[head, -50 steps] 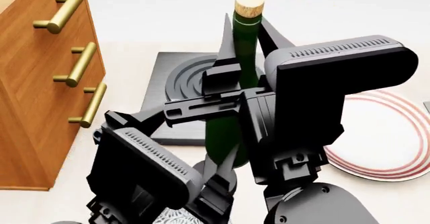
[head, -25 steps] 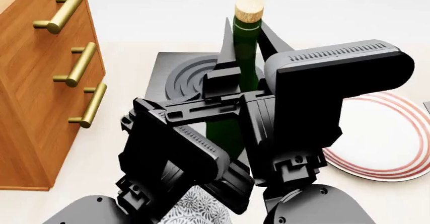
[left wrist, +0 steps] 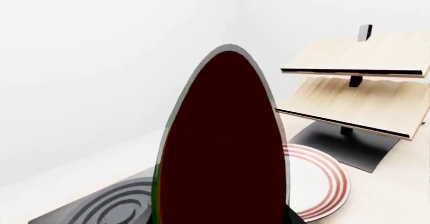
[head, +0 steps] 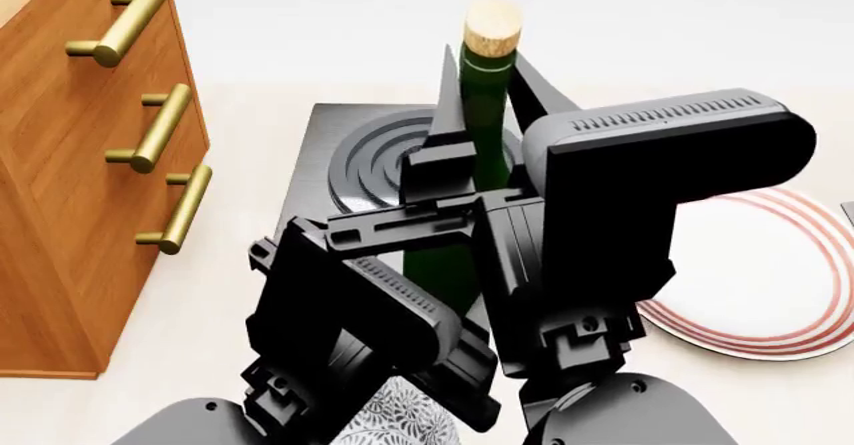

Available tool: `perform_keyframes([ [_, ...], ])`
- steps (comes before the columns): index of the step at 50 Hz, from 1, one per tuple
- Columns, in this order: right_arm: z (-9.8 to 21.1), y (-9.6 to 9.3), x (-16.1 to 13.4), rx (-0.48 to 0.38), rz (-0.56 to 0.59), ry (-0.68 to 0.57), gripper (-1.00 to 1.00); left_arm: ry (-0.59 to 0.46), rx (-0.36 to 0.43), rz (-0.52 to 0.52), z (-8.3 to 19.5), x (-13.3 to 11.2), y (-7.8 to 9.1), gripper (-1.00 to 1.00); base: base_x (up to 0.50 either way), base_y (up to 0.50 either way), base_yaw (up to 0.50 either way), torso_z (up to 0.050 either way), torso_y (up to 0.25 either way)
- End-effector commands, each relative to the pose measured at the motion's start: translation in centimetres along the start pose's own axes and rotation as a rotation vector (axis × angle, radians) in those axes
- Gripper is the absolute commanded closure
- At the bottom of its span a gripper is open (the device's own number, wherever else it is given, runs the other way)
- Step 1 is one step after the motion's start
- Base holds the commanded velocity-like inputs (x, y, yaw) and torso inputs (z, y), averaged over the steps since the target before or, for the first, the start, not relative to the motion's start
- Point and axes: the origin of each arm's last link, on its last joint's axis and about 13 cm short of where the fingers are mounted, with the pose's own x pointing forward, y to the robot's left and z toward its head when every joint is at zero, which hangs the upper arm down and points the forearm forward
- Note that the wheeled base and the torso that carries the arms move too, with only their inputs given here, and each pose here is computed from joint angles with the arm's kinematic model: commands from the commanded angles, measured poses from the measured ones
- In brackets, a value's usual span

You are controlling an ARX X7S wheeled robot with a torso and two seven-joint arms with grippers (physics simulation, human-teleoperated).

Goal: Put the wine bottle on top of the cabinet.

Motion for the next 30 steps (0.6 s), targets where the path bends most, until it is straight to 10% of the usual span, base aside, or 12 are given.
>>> perform_keyframes([
  [1, 0.3, -0.2, 0.0, -0.023, -0.017, -0.028, 1.0, 0.0, -0.015, 0.02, -0.1, 0.0, 0.0, 1.0, 0.0, 0.0, 0.0, 0.0, 0.0],
  [2, 0.4, -0.2, 0.0, -0.022, -0.018, -0.029, 1.0, 0.0, -0.014, 0.02, -0.1, 0.0, 0.0, 1.0, 0.0, 0.0, 0.0, 0.0, 0.0],
  [3, 0.4, -0.2, 0.0, -0.023, -0.016, -0.027, -1.0, -0.002, -0.013, 0.021, 0.0, 0.0, 0.0, 1.0, 0.0, 0.0, 0.0, 0.0, 0.0],
  [30, 2.3, -0.4, -4.8, -0.035, -0.047, -0.105, -1.0, 0.023, 0.026, 0.144, -0.5, 0.1, 2.3, 1.0, 0.0, 0.0, 0.0, 0.0, 0.001],
])
